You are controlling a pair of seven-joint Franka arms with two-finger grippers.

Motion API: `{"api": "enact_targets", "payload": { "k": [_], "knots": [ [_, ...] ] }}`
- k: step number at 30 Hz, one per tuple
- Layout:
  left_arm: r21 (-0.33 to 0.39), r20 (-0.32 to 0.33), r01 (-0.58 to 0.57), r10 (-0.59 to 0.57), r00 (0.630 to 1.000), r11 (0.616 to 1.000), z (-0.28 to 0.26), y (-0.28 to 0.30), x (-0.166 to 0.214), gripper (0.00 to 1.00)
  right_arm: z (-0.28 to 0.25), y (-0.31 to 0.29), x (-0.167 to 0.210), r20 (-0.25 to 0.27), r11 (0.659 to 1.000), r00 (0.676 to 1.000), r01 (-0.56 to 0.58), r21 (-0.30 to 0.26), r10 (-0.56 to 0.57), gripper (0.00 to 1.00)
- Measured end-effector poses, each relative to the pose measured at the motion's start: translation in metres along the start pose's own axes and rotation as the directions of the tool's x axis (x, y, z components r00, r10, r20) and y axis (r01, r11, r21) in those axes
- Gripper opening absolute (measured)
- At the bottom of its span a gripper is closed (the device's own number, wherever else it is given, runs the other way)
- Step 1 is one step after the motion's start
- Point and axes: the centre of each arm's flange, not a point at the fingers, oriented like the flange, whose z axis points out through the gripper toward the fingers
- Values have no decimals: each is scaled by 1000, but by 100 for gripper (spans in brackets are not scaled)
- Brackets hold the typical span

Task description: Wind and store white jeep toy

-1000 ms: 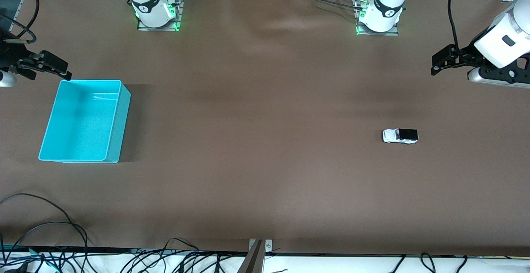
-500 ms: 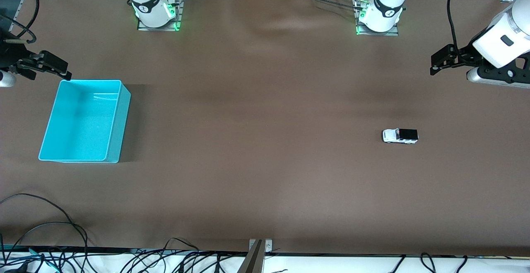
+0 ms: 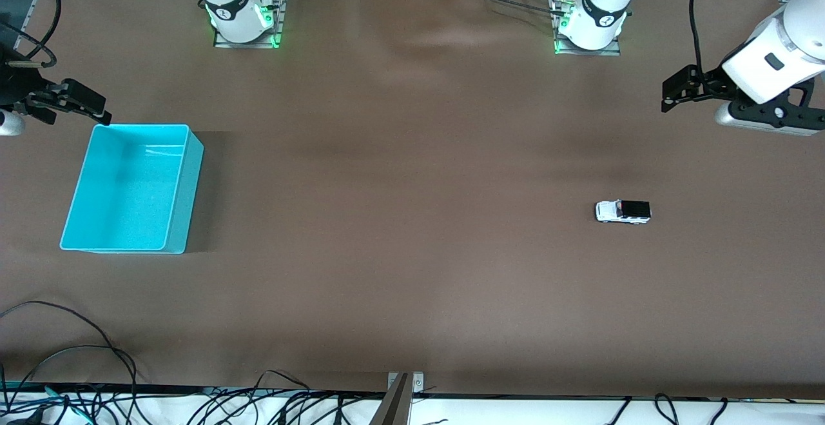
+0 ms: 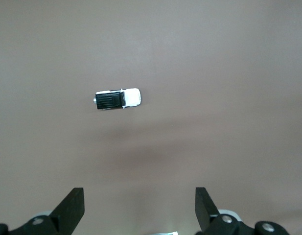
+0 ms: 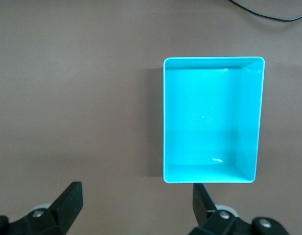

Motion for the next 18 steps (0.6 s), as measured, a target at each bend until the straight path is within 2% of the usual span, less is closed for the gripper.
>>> {"api": "enact_targets", "payload": {
  "k": [4, 8, 12, 18],
  "knots": [
    [0, 2, -13, 13, 1000, 1000, 0, 1, 0, 100, 0, 0, 0, 0, 1000, 1000, 0, 0, 0, 100],
    [11, 9, -126, 126, 992, 992, 3, -1, 2, 100, 0, 0, 0, 0, 1000, 1000, 0, 0, 0, 100],
    [40, 35, -279, 278, 960, 959, 11, -7, 6, 100, 0, 0, 0, 0, 1000, 1000, 0, 0, 0, 100],
    [33, 69, -422, 419, 905, 906, 24, -13, 14, 100, 0, 0, 0, 0, 1000, 1000, 0, 0, 0, 100]
  ]
}}
